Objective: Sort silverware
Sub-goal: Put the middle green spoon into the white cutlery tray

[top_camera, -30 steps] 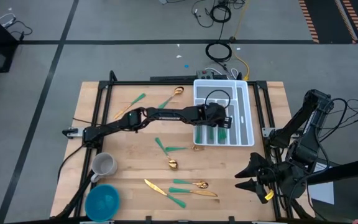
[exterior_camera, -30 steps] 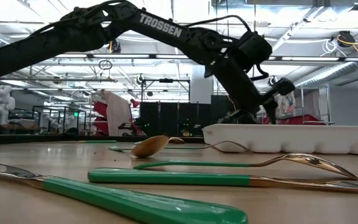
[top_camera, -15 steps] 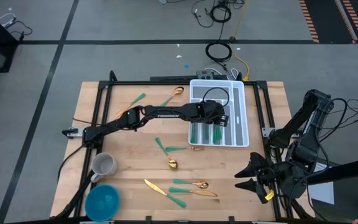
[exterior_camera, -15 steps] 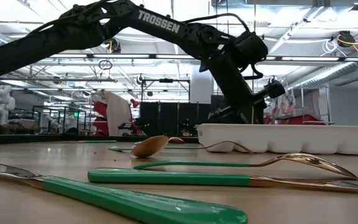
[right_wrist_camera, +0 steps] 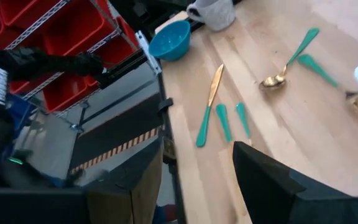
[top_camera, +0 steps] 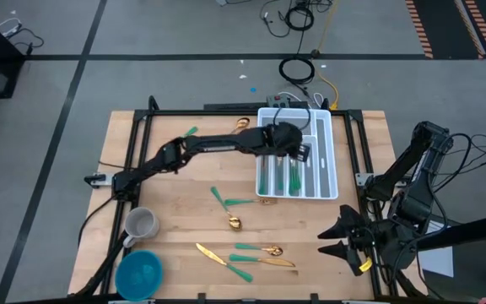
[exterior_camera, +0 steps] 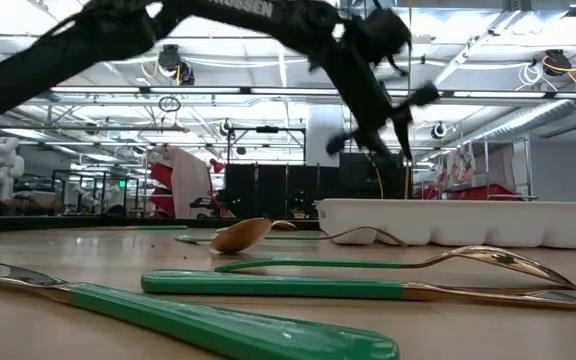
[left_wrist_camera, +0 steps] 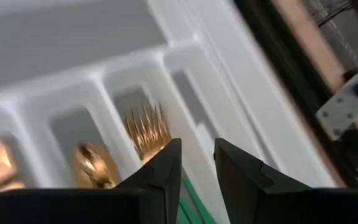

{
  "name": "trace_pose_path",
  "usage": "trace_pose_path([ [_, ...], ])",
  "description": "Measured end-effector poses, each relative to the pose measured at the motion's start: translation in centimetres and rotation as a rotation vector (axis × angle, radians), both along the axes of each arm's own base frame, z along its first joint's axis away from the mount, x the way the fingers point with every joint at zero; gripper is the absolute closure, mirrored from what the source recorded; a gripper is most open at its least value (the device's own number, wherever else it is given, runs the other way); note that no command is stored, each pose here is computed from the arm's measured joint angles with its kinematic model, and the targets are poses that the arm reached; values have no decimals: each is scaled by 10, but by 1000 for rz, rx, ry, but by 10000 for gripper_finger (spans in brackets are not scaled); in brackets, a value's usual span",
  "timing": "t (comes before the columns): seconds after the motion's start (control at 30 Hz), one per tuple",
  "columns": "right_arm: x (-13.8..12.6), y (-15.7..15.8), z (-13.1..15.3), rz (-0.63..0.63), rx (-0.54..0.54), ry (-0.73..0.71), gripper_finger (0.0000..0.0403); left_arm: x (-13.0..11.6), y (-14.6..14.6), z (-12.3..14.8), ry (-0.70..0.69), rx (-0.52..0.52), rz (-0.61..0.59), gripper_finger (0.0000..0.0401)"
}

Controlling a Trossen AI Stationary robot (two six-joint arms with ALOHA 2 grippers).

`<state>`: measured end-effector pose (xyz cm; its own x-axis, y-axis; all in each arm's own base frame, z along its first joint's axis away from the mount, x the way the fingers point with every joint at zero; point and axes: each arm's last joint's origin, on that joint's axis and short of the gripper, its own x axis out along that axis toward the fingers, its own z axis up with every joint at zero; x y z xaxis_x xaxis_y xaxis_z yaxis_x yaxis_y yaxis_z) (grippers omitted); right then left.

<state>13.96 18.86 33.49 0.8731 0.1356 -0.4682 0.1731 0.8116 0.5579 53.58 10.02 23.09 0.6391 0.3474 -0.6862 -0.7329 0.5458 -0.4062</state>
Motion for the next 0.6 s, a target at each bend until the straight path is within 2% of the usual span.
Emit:
trace_pose_path([
  [0.07, 0, -1, 0, -14, -27, -12, 213, -12, 3, 28, 21, 79, -22, 299],
  [0.13, 0, -2, -1, -26, -45, -18, 213, -29, 4, 57, 83, 208, -54, 299],
  [0.2, 0, -2, -1, -29, -49, -18, 213, -53, 8, 82, 231, 338, -64, 300],
  [0.27, 0, -2, -1, -32, -49, -21, 213, -77, 18, 96, 387, 410, -26, 300],
  [0.3, 0, -2, -1, -38, -54, -25, 213, -87, 25, 97, 462, 415, -18, 300],
  [0.37, 0, -3, 0, -61, -63, -41, 213, -103, 41, 95, 562, 360, -22, 300],
  [0.47, 1, -4, 0, -81, -59, -49, 213, -124, 62, 87, 671, 188, -81, 300],
  [0.53, 1, -4, 0, -89, -46, -48, 213, -142, 67, 84, 811, 110, -143, 299],
  [0.6, 1, -4, 0, -101, -47, -55, 213, -147, 71, 77, 887, 127, -140, 299],
])
